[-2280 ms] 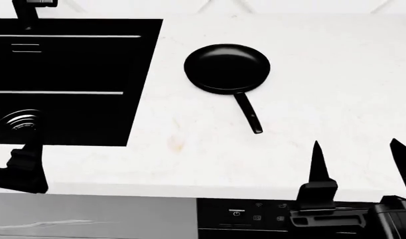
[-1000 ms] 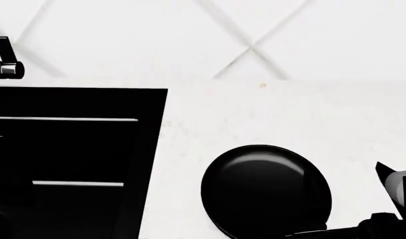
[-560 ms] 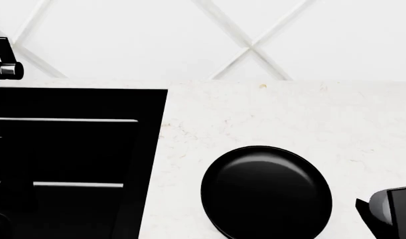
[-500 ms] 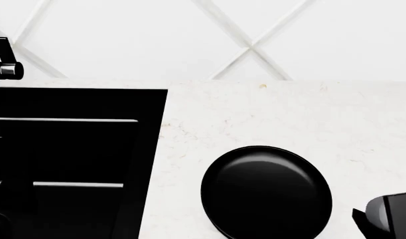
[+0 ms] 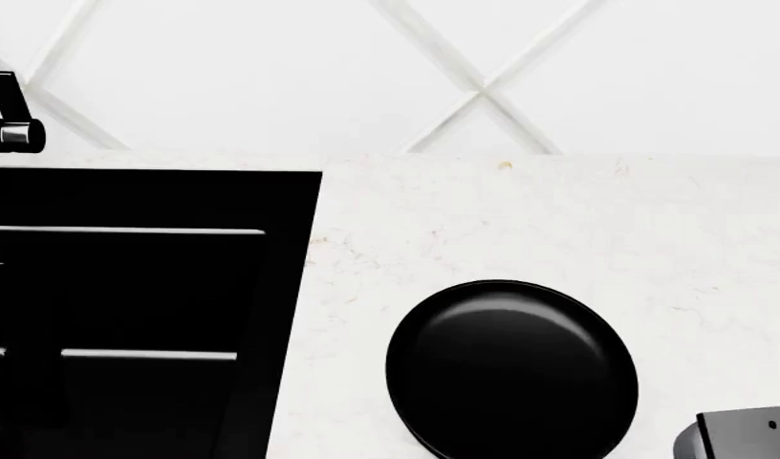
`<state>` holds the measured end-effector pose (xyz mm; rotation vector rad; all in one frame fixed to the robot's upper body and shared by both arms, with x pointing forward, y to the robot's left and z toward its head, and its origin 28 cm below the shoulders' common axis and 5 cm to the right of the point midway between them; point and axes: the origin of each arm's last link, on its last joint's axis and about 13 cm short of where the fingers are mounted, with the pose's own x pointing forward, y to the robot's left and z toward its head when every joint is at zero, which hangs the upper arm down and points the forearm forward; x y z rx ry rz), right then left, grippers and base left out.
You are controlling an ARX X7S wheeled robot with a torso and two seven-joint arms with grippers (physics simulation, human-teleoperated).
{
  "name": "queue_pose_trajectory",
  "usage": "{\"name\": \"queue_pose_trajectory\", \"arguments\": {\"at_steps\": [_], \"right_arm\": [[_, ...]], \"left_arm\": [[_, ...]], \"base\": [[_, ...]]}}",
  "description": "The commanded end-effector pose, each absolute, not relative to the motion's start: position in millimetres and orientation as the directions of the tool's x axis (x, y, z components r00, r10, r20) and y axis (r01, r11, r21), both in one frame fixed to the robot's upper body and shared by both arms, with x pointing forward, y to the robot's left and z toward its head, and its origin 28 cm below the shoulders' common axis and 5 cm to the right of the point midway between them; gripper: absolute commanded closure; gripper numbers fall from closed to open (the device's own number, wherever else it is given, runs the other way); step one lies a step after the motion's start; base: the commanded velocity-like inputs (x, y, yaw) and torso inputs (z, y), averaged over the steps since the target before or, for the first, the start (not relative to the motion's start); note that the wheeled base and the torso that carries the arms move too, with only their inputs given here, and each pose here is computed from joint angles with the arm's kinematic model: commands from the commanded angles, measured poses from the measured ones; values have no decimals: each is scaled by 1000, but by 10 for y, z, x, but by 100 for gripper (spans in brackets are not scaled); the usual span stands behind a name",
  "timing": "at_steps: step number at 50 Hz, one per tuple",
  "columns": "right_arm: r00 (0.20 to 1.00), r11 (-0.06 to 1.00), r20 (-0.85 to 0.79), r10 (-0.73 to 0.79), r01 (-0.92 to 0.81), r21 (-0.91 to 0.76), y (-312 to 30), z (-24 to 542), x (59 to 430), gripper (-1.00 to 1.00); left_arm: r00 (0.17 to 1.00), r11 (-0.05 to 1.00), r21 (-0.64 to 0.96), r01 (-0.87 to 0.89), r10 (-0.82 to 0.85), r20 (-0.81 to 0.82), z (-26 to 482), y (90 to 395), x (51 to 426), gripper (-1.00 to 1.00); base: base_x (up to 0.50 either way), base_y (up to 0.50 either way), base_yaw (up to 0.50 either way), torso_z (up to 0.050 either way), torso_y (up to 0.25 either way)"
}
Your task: Pick the pan and sponge and place them into the sink. Then turn on the water.
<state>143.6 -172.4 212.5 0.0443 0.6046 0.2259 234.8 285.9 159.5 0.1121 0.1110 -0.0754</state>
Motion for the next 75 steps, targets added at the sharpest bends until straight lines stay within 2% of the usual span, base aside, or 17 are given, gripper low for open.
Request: {"name": "queue_pose_trajectory", "arguments": {"at_steps": [1,5,17,18,60,61,71,75], "right_arm": [[755,978,-622,207,-181,104,-1737,2074,1613,-100],[730,979,-657,188,-191,67,-1717,2062,1675,-100],[695,969,-681,231,-230,94,-1674,1972,1795,-100],[681,974,-705,199,-218,65,-1683,1959,1801,-100],[638,963,-733,237,-252,91,-1619,1651,1925,-100],[648,964,-729,222,-257,65,-1619,1664,1927,100],[678,964,-702,219,-263,47,-1603,1765,1924,100],[719,965,-664,202,-262,10,-1620,1841,1938,100]], "left_arm": [[990,992,99,78,-65,-126,1539,2870,2326,-100],[989,992,102,80,-66,-132,1519,2861,2318,-100],[989,992,96,78,-64,-134,1508,2880,2305,-100],[989,992,96,77,-64,-133,1507,2872,2309,-100],[987,991,106,77,-62,-146,1455,2889,2326,-100],[987,991,106,77,-61,-147,1452,2906,2325,-100],[987,991,105,77,-61,-149,1453,2875,2340,-100],[987,991,106,78,-62,-148,1453,2903,2331,-100]], "base": [[0,0,0,0,0],[0,0,0,0,0],[0,0,0,0,0],[0,0,0,0,0],[0,0,0,0,0],[0,0,0,0,0],[0,0,0,0,0],[0,0,0,0,0]]}}
